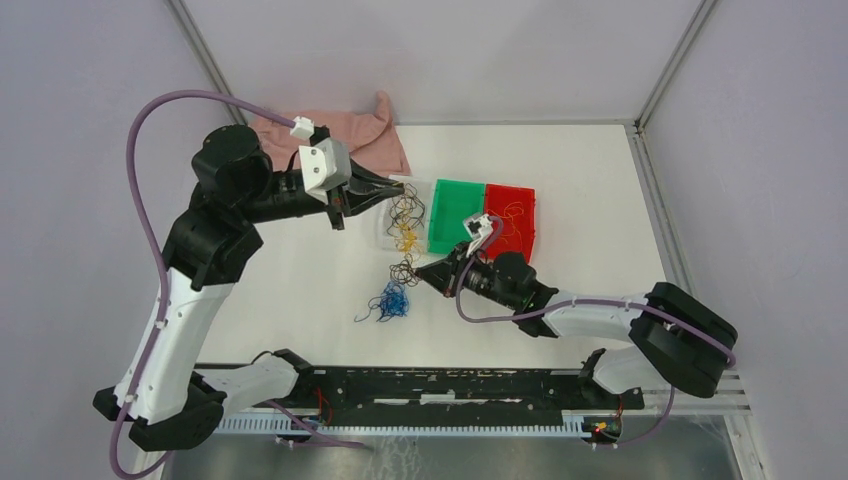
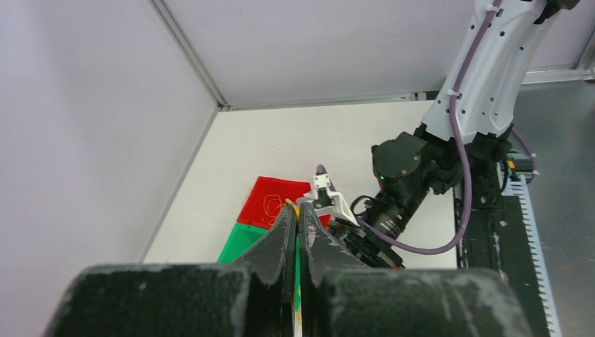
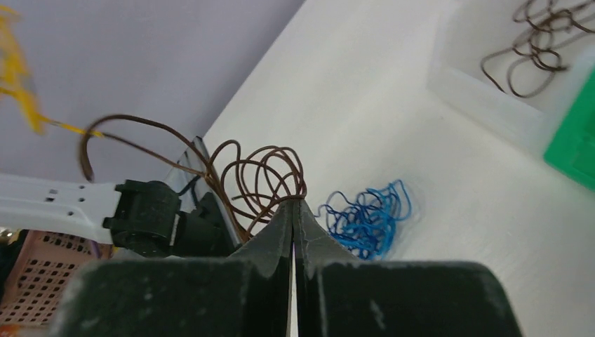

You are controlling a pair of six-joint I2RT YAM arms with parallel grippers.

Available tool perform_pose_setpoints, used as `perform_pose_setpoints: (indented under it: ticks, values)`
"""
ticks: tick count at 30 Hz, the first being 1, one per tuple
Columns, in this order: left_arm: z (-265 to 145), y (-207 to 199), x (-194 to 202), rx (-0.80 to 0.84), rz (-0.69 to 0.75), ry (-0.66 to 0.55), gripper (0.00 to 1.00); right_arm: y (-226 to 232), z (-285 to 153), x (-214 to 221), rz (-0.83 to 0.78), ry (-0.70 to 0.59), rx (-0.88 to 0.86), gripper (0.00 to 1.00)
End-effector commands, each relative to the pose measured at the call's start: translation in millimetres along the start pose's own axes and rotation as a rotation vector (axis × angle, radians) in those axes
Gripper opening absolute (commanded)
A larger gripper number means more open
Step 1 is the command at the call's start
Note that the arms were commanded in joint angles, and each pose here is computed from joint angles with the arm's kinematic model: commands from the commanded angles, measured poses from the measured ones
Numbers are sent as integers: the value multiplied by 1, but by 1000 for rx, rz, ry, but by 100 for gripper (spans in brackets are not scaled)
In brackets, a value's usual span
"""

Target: Untangle the cables

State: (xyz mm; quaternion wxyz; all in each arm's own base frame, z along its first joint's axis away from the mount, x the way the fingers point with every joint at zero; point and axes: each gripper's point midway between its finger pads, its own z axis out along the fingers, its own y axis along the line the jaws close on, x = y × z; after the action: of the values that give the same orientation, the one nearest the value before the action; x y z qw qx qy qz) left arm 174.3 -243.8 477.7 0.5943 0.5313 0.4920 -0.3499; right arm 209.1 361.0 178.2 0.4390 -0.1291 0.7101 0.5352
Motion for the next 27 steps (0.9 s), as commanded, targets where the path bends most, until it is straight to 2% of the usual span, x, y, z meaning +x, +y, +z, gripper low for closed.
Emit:
perform_pose_setpoints:
  ticks: [1,8,11,13,15,16,18,22,25,27]
  values:
    - [-12,14,-38,-82,162,-65,3,-35,-16,13,-14,-5,155,0]
    - [-18,31,-67,-160,265,-105,3,-89,-49,52,-40,96,373,0]
    - [-19,37,-78,-184,282,-127,3,-92,-54,54,-65,119,393,1]
    - [-17,33,-76,-163,249,-129,3,-75,-50,40,-80,94,339,14]
    - [-14,25,-66,-120,199,-120,3,-51,-46,15,-102,54,276,38]
    - [-12,20,-61,-99,173,-115,3,-35,-46,-1,-116,24,242,47]
    - [-10,12,-48,-65,128,-102,3,0,-47,-42,-145,-62,167,57]
    - [-8,5,-31,-40,77,-79,3,63,-60,-100,-183,-211,-12,66]
    - [-6,0,-26,-17,56,-76,3,106,-60,-110,-196,-191,-174,66]
    - [-6,-3,-25,-4,46,-72,3,116,-57,-109,-191,-159,-221,65]
